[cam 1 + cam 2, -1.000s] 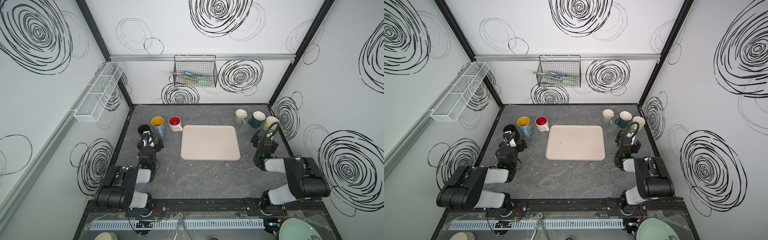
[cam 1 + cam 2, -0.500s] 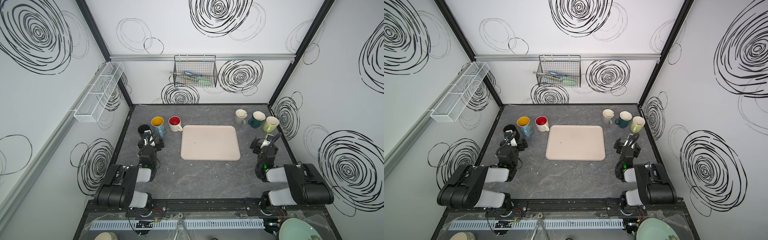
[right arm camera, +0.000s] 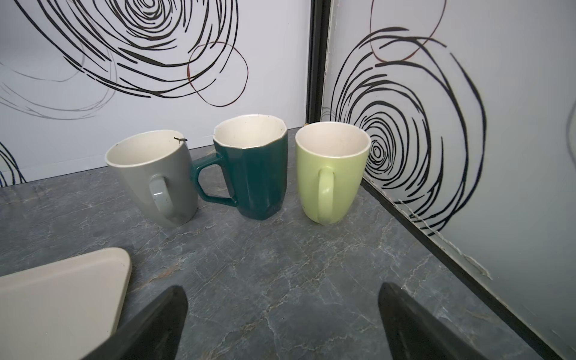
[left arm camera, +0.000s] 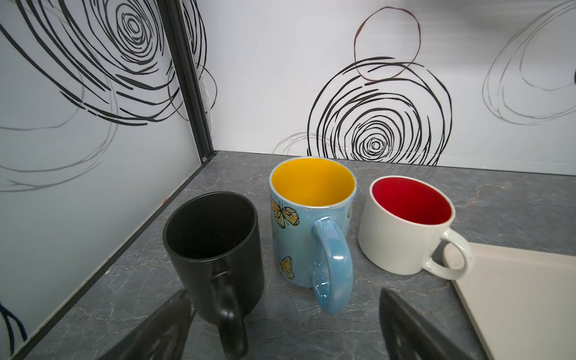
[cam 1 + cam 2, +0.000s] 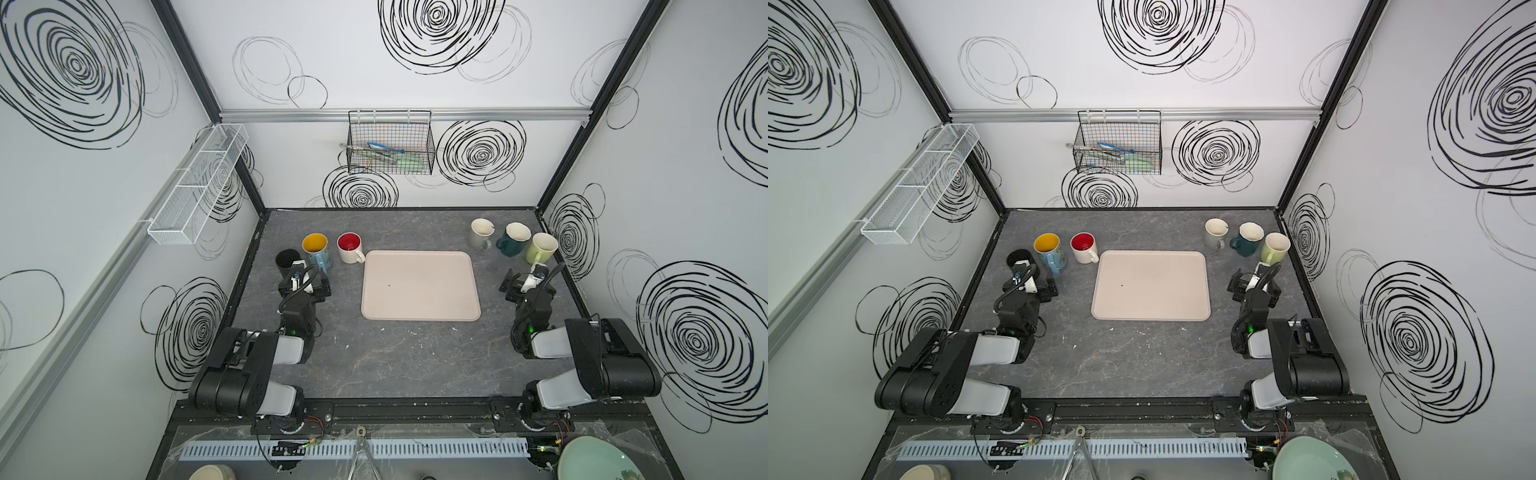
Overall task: Turn the mug right side up
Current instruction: Reset both arms
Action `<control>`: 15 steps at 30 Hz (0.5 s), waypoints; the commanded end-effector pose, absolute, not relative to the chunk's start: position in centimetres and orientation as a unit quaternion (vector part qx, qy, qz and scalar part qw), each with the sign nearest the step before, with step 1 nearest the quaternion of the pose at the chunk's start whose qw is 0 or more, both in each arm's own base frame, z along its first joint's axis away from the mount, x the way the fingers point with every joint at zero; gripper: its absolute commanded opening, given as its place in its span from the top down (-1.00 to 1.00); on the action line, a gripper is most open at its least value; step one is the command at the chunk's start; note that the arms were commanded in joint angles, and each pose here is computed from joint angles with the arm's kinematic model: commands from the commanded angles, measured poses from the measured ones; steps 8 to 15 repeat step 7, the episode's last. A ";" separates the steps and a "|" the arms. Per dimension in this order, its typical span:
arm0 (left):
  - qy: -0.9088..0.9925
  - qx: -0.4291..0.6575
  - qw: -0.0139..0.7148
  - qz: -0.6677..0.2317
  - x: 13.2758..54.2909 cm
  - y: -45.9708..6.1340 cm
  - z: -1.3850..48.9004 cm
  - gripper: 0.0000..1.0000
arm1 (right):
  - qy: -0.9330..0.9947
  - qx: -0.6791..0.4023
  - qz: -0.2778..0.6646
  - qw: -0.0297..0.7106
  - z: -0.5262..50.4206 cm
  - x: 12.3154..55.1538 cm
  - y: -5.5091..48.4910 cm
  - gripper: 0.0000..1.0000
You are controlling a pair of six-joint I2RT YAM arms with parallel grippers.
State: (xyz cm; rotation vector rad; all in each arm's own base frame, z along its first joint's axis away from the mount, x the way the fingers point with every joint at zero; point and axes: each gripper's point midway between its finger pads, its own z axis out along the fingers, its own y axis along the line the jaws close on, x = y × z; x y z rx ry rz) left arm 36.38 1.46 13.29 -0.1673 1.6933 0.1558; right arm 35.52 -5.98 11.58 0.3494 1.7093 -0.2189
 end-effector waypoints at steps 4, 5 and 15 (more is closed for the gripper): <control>0.724 -0.071 0.683 0.064 37.3 1.3 15.3 -0.92 | 0.744 0.157 -0.086 0.644 12.1 35.7 -6.2 -1.00; 0.724 -0.072 0.683 0.064 37.3 1.3 15.3 -0.92 | 0.744 0.157 -0.083 0.644 12.1 35.8 -6.3 -1.00; 0.721 -0.071 0.686 0.064 37.1 1.3 15.4 -0.92 | 0.744 0.157 -0.084 0.644 12.1 35.8 -6.3 -1.00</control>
